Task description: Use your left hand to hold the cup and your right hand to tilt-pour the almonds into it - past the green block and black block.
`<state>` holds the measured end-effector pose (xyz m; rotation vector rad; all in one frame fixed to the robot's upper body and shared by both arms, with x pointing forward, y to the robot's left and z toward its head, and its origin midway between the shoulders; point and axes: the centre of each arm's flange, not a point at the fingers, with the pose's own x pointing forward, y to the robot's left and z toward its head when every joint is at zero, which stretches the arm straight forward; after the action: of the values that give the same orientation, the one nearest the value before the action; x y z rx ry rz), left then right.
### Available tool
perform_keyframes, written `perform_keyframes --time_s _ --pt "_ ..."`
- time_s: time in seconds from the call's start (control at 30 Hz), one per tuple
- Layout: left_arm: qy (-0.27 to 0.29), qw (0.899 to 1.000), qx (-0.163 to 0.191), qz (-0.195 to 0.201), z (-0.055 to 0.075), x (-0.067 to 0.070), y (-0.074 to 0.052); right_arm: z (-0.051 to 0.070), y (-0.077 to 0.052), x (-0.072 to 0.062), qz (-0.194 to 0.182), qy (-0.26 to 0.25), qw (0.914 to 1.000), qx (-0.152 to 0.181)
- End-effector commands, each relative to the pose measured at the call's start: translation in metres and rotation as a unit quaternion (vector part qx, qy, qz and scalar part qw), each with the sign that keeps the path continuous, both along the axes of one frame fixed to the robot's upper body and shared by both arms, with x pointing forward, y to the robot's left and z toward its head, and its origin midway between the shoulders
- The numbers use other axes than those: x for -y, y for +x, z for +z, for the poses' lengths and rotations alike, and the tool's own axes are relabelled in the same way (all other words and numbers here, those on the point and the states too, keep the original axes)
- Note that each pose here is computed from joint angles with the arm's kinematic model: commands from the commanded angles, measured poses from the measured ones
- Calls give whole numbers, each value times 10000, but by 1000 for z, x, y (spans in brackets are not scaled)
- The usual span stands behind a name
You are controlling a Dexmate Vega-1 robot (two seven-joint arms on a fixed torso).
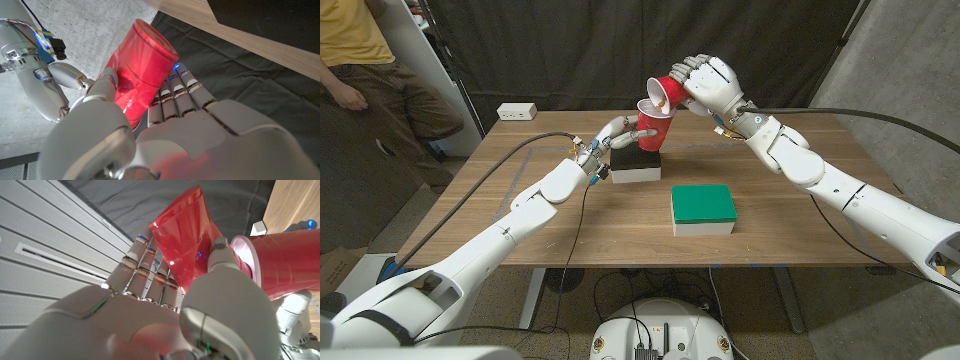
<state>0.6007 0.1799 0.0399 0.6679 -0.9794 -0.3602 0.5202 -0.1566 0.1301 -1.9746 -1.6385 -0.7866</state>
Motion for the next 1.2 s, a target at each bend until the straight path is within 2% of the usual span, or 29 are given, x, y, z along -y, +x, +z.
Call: perform_keyframes --time_s 0.03,0.27,0.83,1.2 --pt "-9 10000 13 7 2 -2 -1 3 1 -4 -131 -300 9982 504" --pt "-11 10000 11 9 2 -2 0 1 4 -4 -187 -330 9959 826" --pt "-10 10000 33 -19 5 -1 2 6 2 -10 -305 -556 9906 1210" --pt "-45 10000 6 -19 3 -2 3 12 -1 -13 -378 -649 9881 1345"
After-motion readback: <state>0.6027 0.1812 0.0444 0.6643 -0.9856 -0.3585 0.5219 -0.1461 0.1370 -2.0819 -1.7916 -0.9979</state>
